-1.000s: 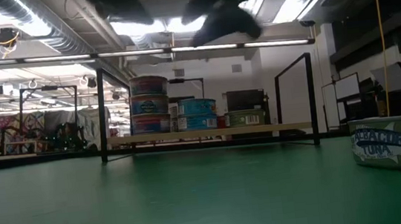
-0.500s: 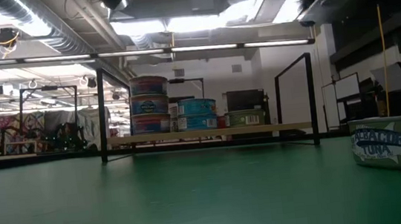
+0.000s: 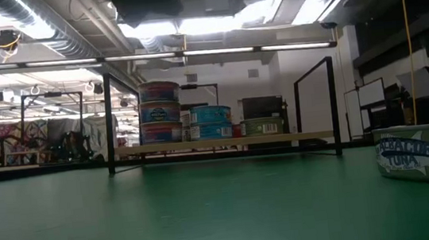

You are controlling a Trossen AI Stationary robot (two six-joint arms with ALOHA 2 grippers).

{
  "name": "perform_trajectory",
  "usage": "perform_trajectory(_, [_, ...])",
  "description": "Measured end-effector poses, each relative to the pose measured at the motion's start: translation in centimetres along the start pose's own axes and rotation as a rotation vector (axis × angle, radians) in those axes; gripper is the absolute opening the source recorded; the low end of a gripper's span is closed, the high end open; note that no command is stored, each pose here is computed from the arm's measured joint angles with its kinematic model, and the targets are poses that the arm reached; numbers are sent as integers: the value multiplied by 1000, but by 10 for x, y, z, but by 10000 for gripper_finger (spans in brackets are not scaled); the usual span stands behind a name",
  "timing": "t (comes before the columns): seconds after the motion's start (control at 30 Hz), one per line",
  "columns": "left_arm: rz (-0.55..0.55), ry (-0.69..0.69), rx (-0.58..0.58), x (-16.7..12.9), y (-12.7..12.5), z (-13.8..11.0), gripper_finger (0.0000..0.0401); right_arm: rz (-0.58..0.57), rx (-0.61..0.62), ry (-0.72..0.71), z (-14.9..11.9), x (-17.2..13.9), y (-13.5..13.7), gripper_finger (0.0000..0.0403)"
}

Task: Stack canned seafood by type on shelf
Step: Stack the green tuna can on top of the other green tuna can on the shelf

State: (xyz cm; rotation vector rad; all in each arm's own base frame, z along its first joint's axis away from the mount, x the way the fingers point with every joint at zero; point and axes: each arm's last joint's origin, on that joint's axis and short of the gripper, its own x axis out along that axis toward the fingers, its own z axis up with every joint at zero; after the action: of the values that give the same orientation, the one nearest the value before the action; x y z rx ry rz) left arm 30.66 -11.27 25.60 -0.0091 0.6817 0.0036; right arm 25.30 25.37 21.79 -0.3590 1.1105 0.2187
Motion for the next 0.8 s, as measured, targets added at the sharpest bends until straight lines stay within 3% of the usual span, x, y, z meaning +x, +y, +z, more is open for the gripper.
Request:
perform_trajectory(0.47, [-2, -3, 0, 3, -1, 0, 2, -59, -1, 213, -15, 43, 7, 245])
perform_trajectory(0.8, [-1, -4, 0, 3, -1, 0, 2, -95, 4, 255, -18, 56, 7, 171])
